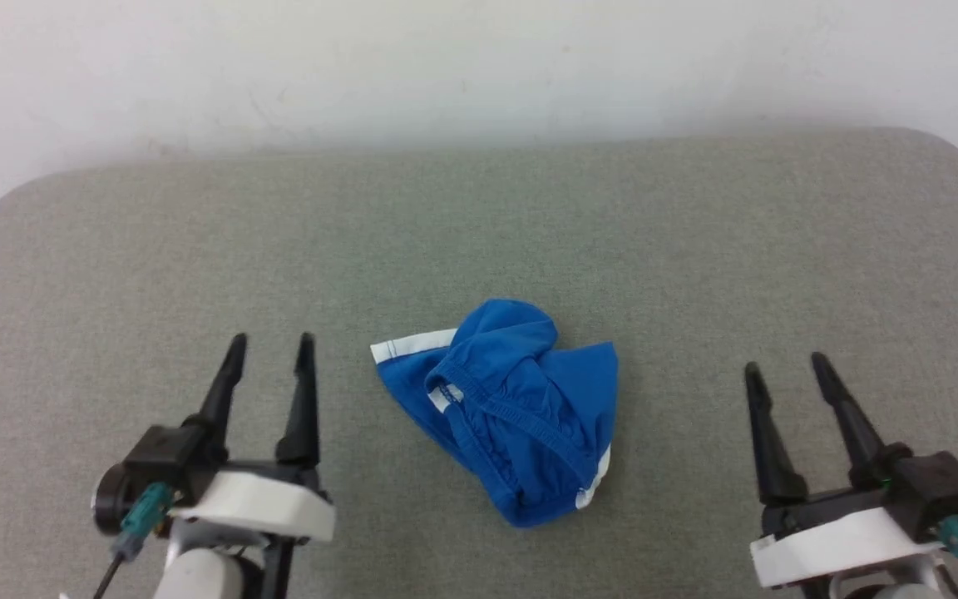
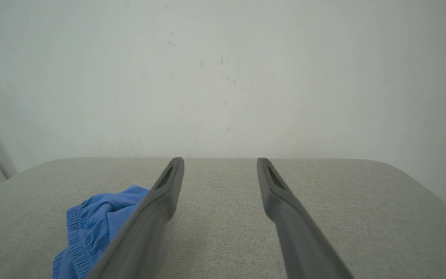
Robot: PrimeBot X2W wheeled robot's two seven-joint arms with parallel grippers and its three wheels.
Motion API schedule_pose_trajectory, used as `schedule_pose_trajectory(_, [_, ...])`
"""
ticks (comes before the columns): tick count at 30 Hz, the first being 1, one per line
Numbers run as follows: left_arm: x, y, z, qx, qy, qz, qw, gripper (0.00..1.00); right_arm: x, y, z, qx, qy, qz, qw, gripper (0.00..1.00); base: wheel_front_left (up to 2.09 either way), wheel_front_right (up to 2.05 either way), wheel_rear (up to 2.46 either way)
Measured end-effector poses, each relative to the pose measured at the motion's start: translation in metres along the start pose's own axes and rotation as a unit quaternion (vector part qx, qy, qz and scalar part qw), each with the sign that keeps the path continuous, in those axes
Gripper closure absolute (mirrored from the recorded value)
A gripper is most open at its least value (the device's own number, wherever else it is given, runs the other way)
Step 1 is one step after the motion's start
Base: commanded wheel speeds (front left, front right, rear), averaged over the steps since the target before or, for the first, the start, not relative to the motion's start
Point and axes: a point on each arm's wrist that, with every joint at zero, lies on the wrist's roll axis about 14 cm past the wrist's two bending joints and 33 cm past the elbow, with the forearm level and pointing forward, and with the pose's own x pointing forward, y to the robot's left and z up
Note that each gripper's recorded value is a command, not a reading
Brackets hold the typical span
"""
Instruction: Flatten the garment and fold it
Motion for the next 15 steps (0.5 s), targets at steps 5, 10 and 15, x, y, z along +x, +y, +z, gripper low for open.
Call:
schedule_pose_trajectory(5, [-0.012,0.016,0.001,0.013,0.003,0.019,1.000,0.00,0.000,0.025,-0.023,-0.007,0.059,0.038,0.997,0.00,0.00,0.00,0.00])
schedule_pose_trajectory(10, [-0.021,0.023,-0.005,0.016,0.013,0.029,0.999,0.00,-0.008,0.069,-0.067,-0.010,0.180,0.107,0.978,0.00,0.00,0.00,0.00])
schedule_pose_trajectory(15, [-0.024,0.026,-0.008,0.015,0.019,0.032,0.999,0.00,-0.009,0.110,-0.095,-0.031,0.270,0.175,0.946,0.00,0.00,0.00,0.00])
